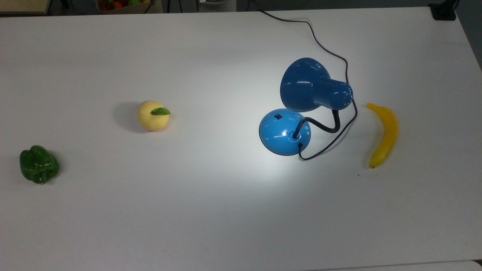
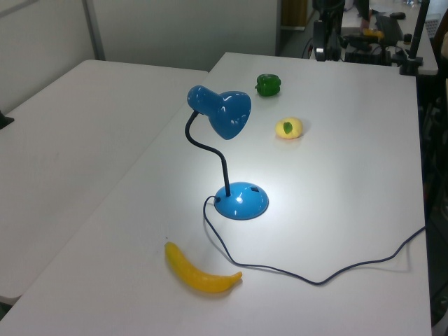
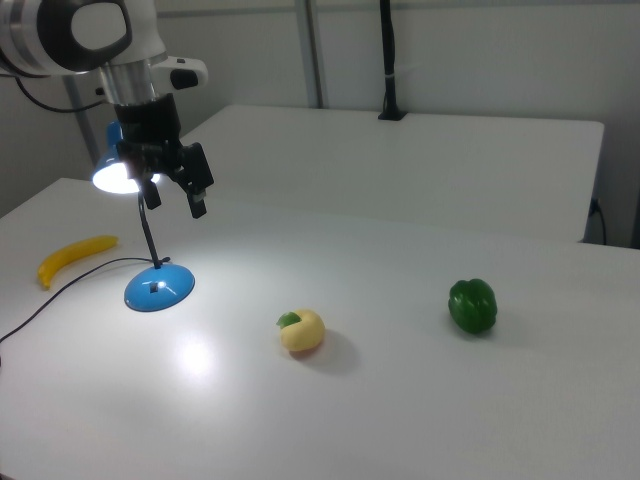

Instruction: Turn off lamp

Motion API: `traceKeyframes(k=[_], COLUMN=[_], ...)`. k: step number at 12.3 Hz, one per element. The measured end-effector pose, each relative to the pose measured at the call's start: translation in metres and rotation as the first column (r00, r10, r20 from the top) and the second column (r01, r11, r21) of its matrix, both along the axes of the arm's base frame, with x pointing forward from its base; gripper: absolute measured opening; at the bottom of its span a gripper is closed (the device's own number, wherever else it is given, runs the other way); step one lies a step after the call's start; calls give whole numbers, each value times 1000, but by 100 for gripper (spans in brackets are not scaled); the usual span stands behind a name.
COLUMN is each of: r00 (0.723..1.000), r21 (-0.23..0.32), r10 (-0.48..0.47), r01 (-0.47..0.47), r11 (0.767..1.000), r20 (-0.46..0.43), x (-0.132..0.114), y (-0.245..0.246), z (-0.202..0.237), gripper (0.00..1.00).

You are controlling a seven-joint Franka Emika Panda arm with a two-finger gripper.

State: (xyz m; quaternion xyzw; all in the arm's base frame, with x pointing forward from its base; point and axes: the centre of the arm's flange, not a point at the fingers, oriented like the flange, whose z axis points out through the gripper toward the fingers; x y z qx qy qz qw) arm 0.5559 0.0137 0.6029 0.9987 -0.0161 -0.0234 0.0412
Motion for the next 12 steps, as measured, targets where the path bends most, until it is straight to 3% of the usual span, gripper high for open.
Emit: traceKeyframes(k=[12], r00=[1000], r21=[0], r10=[5], r01=[-5], r11=[1000], r20=[-1], x=[0], y=[3], z=[-1], gripper=[97])
